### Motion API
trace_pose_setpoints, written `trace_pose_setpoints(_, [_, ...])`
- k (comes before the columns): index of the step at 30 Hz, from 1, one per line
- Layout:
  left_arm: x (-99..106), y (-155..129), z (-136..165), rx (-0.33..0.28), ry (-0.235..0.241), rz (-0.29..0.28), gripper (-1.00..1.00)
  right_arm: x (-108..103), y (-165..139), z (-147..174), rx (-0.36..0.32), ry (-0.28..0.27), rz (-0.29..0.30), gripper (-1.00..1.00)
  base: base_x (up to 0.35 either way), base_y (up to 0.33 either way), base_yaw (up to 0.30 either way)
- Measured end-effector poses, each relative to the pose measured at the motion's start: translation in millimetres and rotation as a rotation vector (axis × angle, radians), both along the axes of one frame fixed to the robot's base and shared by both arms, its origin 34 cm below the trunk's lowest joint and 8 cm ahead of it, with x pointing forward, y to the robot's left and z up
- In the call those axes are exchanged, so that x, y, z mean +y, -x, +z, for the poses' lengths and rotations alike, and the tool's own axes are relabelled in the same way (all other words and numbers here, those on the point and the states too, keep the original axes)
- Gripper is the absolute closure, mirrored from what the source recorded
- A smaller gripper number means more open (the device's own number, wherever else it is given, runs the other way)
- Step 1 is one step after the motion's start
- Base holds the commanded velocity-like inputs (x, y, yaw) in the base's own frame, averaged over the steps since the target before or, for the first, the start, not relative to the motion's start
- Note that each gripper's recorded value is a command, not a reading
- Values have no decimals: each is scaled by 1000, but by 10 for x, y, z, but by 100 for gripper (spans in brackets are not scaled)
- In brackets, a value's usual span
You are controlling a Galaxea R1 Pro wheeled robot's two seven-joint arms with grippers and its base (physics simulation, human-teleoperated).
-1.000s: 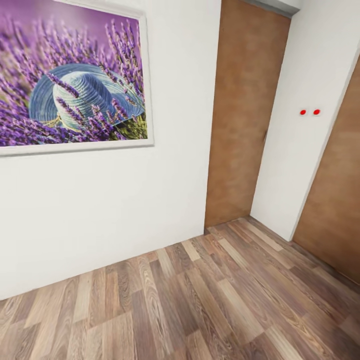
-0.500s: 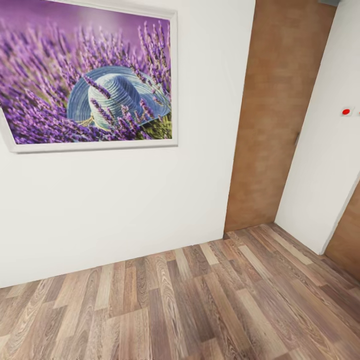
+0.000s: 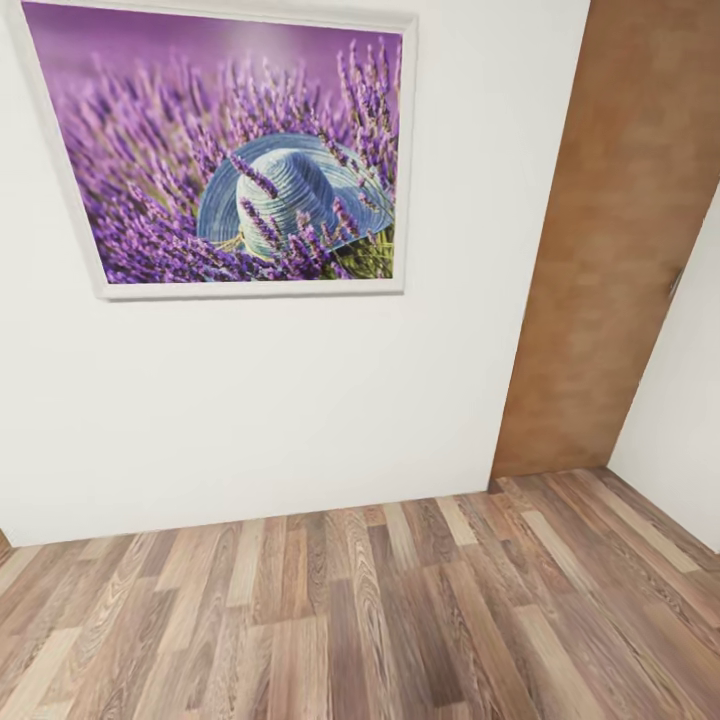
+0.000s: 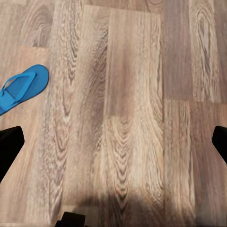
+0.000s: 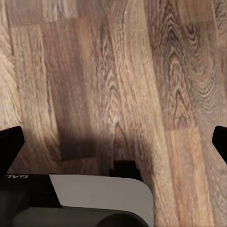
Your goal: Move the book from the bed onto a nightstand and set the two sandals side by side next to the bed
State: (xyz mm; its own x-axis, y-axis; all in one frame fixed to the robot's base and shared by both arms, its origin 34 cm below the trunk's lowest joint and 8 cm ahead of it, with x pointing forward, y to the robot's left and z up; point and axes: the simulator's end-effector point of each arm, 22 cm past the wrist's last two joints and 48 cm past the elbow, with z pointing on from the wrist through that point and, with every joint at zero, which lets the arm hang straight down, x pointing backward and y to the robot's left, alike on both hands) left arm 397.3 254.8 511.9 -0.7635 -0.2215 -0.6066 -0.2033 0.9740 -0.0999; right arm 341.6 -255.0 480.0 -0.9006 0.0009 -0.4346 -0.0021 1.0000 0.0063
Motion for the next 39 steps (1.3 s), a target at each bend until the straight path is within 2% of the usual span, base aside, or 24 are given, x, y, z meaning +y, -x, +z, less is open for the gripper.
trace_pose_setpoints(6, [-7, 1, -1, 0, 1, -1, -100, -1, 0, 0, 0, 0, 0, -100, 298, -131, 125])
trace_pose_setpoints(23, [-7, 1, -1, 0, 1, -1, -100, 12, 1, 0, 0, -1, 1, -100, 288, -140, 6])
trace_pose_setpoints(29, [-10, -1, -2, 1, 1, -1, -100, 2, -1, -1, 0, 0, 0, -100, 92, -21, 128])
trace_pose_setpoints(39, [-9, 1, -3, 1, 1, -1, -100, 3, 0, -2, 1, 0, 1, -100, 6, -1, 269])
